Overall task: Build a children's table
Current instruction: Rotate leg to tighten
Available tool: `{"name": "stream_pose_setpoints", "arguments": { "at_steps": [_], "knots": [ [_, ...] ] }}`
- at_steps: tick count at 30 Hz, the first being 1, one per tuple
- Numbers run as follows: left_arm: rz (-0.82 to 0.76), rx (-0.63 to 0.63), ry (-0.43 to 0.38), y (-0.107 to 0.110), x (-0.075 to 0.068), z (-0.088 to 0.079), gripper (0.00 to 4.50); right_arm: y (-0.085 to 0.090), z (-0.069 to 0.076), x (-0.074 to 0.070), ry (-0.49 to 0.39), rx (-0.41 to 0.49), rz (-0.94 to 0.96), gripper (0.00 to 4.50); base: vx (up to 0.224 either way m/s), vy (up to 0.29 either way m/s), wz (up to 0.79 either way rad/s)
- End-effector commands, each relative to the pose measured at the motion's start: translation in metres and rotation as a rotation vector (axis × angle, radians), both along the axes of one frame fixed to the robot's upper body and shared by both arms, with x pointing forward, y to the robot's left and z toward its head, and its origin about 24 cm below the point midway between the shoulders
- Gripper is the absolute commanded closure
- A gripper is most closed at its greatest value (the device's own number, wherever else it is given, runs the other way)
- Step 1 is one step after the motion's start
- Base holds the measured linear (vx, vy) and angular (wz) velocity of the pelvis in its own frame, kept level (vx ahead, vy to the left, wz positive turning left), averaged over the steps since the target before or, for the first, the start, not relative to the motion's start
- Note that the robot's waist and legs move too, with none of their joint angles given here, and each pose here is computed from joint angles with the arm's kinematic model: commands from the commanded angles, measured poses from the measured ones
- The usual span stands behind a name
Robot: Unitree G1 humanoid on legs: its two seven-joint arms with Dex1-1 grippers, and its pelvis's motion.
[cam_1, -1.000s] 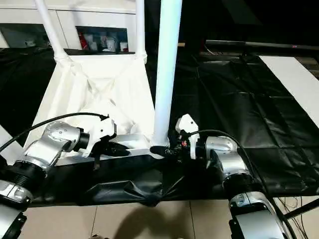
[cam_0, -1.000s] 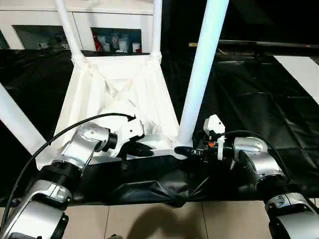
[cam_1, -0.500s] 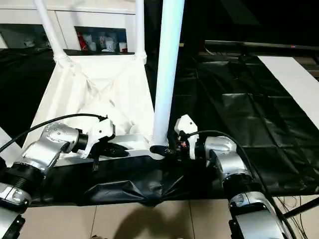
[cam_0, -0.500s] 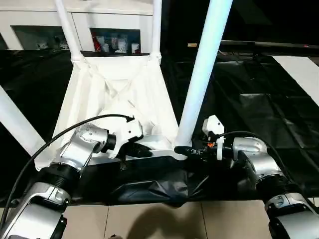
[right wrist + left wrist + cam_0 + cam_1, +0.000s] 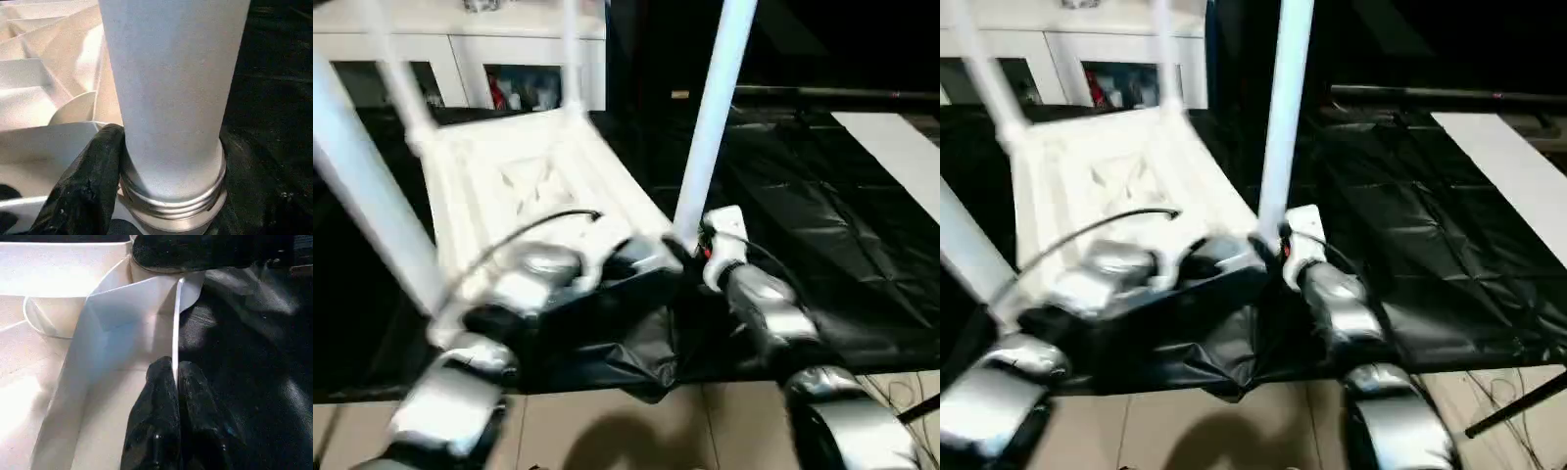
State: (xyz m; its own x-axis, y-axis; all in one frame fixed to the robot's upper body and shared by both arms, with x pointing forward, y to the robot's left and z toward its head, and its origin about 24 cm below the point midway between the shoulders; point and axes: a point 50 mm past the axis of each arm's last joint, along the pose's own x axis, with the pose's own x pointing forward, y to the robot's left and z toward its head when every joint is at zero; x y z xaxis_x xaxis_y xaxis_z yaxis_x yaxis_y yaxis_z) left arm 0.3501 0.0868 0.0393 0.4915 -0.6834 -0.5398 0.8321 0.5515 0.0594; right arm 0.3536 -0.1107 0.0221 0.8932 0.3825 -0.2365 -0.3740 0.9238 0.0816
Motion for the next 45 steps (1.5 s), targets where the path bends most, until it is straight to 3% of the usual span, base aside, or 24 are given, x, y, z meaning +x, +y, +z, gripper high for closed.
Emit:
{"name": "stream_pose_setpoints", "arguments": {
  "at_steps": [1, 2, 5, 7, 9, 11, 13, 15, 22, 33, 45],
  "knots": [
    [0.077, 0.058, 0.055, 0.001, -0.006, -0.021, 4.5, 0.033, -0.003, -0.007, 0.009, 0.004, 0.152, 1.86, 0.0, 0.0, 0.0],
    [0.073, 0.061, 0.055, 0.001, -0.006, -0.02, 4.5, 0.034, -0.001, -0.006, -0.002, 0.011, 0.169, 1.86, 0.0, 0.0, 0.0],
    [0.038, 0.09, 0.049, 0.005, -0.005, -0.02, 4.5, 0.031, 0.007, -0.008, -0.05, 0.073, 0.268, 1.17, 0.0, 0.0, 0.0],
    [0.002, 0.085, 0.049, 0.009, -0.005, -0.018, 4.5, 0.022, 0.011, -0.008, -0.07, 0.091, 0.308, 1.1, 0.0, 0.0, 0.0],
    [-0.013, 0.082, 0.052, 0.012, -0.006, -0.017, 4.5, 0.018, 0.012, -0.009, -0.078, 0.079, 0.329, 0.8, 0.0, 0.0, 0.0],
    [-0.112, 0.077, 0.071, 0.025, -0.011, -0.013, 4.5, -0.005, 0.011, -0.013, -0.056, 0.002, 0.444, 0.68, 0.0, 0.0, 0.0],
    [-0.162, 0.074, 0.081, 0.032, -0.015, -0.011, 4.5, -0.015, 0.012, -0.016, -0.047, -0.022, 0.511, 0.48, 0.0, 0.0, 0.0],
    [-0.181, 0.072, 0.088, 0.035, -0.016, -0.011, 4.5, -0.019, 0.013, -0.017, -0.045, -0.031, 0.542, 0.48, 0.0, 0.0, 0.0],
    [-0.442, -0.014, 0.163, 0.051, -0.042, -0.009, 4.5, -0.035, 0.023, -0.027, -0.065, -0.081, 0.743, 0.48, 0.024, -0.003, 0.01],
    [-0.462, -0.014, 0.177, 0.063, -0.044, -0.001, 4.5, -0.035, 0.022, -0.034, -0.035, -0.115, 0.863, 0.48, 0.0, 0.0, 0.0],
    [-0.43, -0.009, 0.176, 0.073, -0.045, 0.002, 4.5, -0.028, 0.021, -0.032, -0.018, -0.102, 0.891, 1.49, 0.0, 0.0, 0.0]
  ]
}}
